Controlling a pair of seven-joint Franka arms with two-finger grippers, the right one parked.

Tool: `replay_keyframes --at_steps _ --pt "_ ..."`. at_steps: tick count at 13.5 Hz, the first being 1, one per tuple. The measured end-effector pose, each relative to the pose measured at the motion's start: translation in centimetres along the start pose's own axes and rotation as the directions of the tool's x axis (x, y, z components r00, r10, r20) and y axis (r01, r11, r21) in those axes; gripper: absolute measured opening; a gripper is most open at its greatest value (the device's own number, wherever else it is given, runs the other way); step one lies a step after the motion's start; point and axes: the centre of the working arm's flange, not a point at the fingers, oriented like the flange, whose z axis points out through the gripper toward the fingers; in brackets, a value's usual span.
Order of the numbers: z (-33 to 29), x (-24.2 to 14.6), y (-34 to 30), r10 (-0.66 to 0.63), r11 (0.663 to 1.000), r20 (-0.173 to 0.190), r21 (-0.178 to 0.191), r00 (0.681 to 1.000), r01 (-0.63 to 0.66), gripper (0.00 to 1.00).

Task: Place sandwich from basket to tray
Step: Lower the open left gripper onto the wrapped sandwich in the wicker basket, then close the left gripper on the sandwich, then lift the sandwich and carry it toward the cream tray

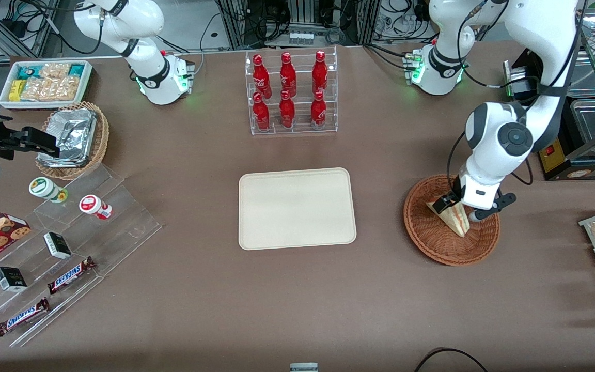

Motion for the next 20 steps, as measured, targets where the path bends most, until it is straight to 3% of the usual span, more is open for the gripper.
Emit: replay_keyframes --at_steps 4,6,9,12,16,20 --pt "1.6 0.1 -0.4 0.012 1.0 0.004 0.015 1.0 -0.012 1.0" --pt "2.1 0.2 -0.4 0.012 1.0 0.0 0.011 1.0 -0.012 0.95" --pt "1.6 0.5 -0.2 0.015 1.0 -0.014 0.005 1.0 -0.015 0.59" --pt "-1.0 1.2 0.4 0.038 0.999 -0.031 0.02 0.999 -0.038 0.34" --pt "-10.7 0.3 5.9 0.128 0.987 0.022 0.097 0.992 -0.129 0.19" --pt "-16.8 -7.2 17.8 0.312 0.948 -0.001 0.059 0.95 -0.312 0.16"
